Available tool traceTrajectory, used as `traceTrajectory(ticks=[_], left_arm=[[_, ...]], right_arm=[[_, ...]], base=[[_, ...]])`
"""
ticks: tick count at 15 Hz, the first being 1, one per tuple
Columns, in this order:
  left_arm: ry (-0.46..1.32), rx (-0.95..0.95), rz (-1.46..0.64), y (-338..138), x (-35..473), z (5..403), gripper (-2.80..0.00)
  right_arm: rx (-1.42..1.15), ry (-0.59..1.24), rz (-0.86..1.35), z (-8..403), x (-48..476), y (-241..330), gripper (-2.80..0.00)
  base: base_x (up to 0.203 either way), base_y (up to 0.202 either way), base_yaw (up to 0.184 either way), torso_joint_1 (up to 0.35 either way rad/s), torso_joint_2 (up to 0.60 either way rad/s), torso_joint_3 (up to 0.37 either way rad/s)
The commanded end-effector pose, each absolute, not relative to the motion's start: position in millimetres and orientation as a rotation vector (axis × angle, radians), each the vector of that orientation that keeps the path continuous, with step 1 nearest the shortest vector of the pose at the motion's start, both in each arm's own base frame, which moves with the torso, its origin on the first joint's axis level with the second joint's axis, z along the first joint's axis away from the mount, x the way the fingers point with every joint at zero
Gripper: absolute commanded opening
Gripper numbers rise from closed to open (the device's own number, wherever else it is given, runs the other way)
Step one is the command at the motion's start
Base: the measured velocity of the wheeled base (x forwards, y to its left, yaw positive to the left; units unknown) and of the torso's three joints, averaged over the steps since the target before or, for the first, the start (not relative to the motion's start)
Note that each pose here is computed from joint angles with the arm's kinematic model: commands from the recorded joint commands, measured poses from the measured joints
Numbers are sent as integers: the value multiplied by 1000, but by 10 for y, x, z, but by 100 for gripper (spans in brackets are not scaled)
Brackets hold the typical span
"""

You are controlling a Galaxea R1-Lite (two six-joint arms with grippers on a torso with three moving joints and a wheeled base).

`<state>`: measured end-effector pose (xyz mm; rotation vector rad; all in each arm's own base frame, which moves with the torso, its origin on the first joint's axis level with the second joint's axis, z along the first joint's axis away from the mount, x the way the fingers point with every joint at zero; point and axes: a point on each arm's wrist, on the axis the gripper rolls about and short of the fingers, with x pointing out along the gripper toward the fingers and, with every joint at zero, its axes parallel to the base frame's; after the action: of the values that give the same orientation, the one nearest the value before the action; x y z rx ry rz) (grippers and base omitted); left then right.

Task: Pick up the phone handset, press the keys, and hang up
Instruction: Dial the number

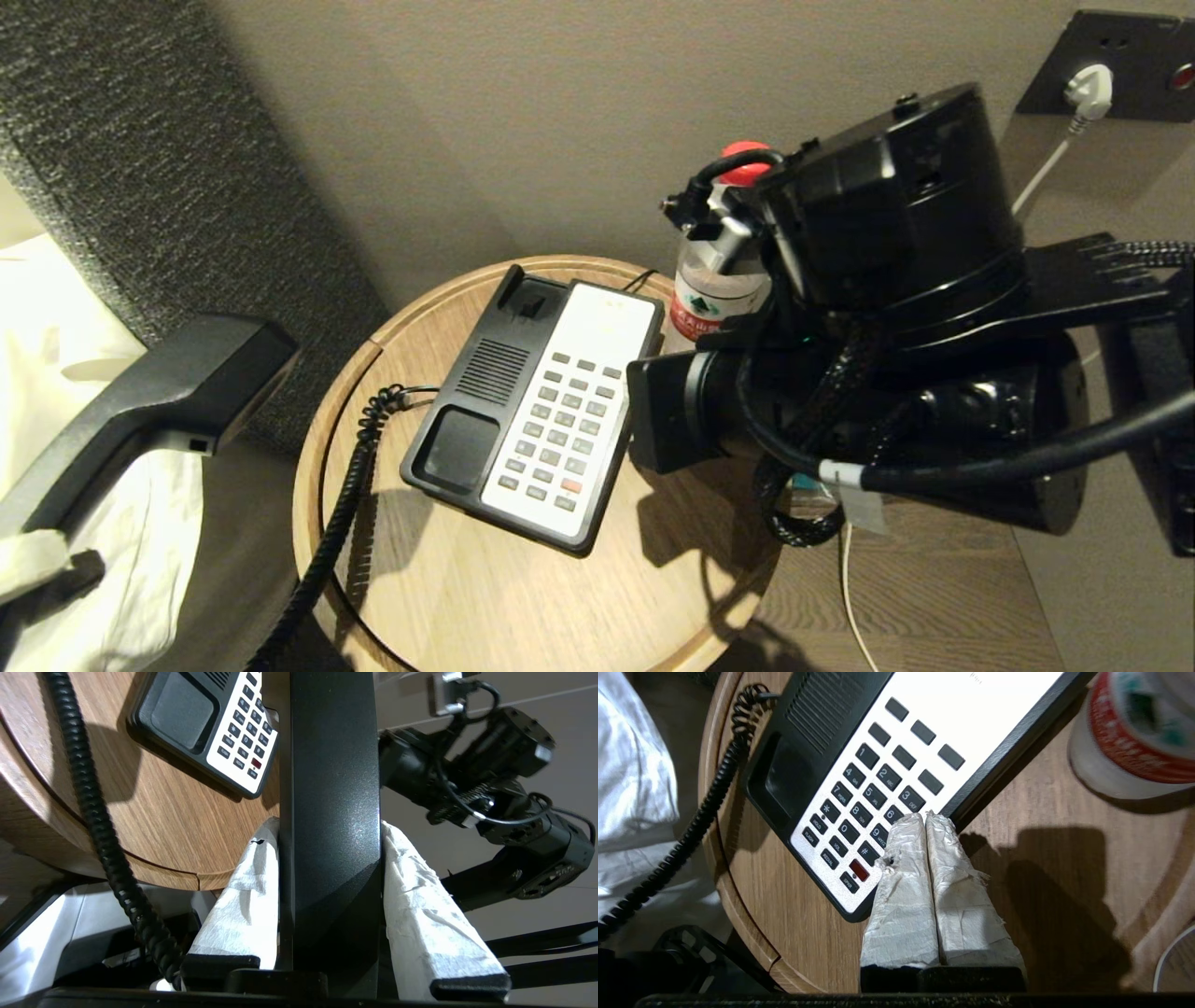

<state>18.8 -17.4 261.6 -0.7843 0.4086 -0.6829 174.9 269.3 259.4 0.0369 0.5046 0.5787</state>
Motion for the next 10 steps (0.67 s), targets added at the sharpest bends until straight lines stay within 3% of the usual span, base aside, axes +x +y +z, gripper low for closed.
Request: traceTrajectory(ticks=[1,10], left_arm=[[414,-788,-681,-189,212,2570,-280],[414,-782,-682,-188,209,2541,-280]], right_arm=[[27,514,565,2502,1836,2790,-280],[3,539,544,2353,1953,2920,-280]], base=[[0,0,0,0,0,0],[0,0,0,0,0,0]])
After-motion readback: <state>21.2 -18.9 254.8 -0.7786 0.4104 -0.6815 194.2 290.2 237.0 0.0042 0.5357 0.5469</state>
